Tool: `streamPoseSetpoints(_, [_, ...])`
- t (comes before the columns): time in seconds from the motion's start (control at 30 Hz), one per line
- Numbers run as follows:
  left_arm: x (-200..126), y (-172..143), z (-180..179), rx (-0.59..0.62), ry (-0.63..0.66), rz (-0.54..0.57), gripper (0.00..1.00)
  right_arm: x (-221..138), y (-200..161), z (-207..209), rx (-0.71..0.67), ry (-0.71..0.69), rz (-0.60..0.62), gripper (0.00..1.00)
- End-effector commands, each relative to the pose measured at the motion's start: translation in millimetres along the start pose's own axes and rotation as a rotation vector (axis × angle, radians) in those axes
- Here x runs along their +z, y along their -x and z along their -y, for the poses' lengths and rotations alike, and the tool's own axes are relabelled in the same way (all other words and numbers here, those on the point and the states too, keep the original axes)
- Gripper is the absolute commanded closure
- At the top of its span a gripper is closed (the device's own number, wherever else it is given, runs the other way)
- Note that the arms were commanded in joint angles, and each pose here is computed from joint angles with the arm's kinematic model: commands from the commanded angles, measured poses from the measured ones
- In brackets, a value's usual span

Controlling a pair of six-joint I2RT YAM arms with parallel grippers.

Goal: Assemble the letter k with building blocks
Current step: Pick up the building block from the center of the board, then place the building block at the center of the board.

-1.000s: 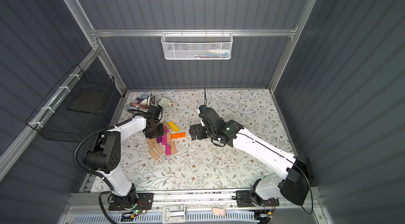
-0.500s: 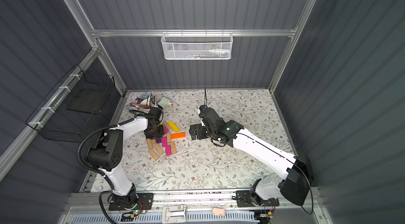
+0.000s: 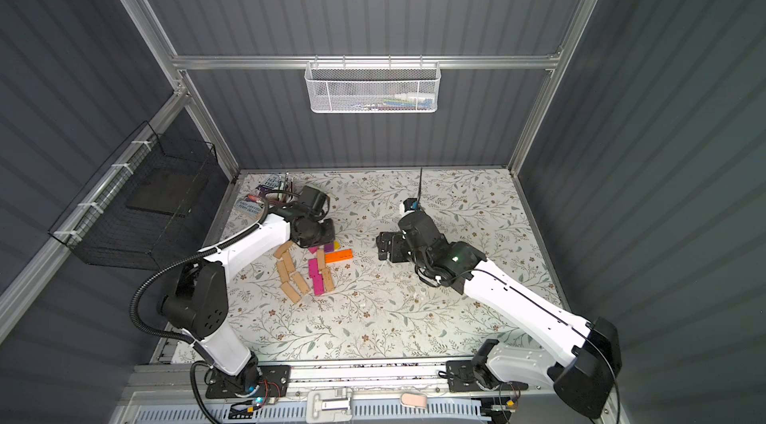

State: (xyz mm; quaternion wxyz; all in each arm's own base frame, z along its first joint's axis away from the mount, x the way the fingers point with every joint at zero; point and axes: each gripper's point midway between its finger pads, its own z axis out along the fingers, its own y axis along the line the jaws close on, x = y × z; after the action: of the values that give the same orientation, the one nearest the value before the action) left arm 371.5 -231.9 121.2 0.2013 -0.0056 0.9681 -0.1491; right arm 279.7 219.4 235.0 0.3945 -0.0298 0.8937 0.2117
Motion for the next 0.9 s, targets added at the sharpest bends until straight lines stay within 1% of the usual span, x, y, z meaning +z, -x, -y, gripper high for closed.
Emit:
streamPoseSetpoints(0.0, [22.1, 6.7, 60.0, 0.013, -0.058, 0.006, 0.83, -13.1, 8.8, 33.8, 0.086, -0.086, 0.071, 0.01])
streamPoseSetpoints(0.17, [64.1, 14.8, 120.8, 0.052, -0.072, 0.028, 0.83, -23.9, -4.6, 78.7, 0.163, -0.194, 0.073, 0.01])
streamPoseSetpoints(0.3, [103.2, 15.9, 141.8, 0.063, -0.033, 0.033, 0.84, -28.9, -19.3, 101.8, 0.185, -0.262, 0.035, 0.01])
streamPoseSetpoints(0.47, [141.9, 12.6, 149.2, 0.058, 0.002, 0.02, 0.84, -30.9, -30.4, 110.3, 0.194, -0.283, 0.012, 0.01])
streamPoseSetpoints(0.6, [157.8, 9.4, 144.8, 0.054, 0.026, 0.013, 0.83, -31.0, -34.4, 113.2, 0.195, -0.291, 0.003, 0.01])
streamPoseSetpoints(0.67, [163.1, 6.6, 143.0, 0.058, 0.032, 0.008, 0.79, -30.2, -35.3, 116.0, 0.196, -0.304, -0.001, 0.01])
streamPoseSetpoints(0.7, [164.7, 5.5, 142.8, 0.061, 0.033, 0.005, 0.75, -29.5, -35.4, 117.0, 0.197, -0.309, -0.002, 0.01])
streamPoseSetpoints(0.8, [167.2, 3.5, 141.7, 0.061, 0.034, -0.001, 0.67, -23.7, -37.7, 116.9, 0.198, -0.309, -0.016, 0.01])
streamPoseSetpoints(0.87, [166.0, 4.0, 143.1, 0.062, 0.027, -0.001, 0.65, -19.9, -39.5, 115.8, 0.198, -0.306, -0.031, 0.01])
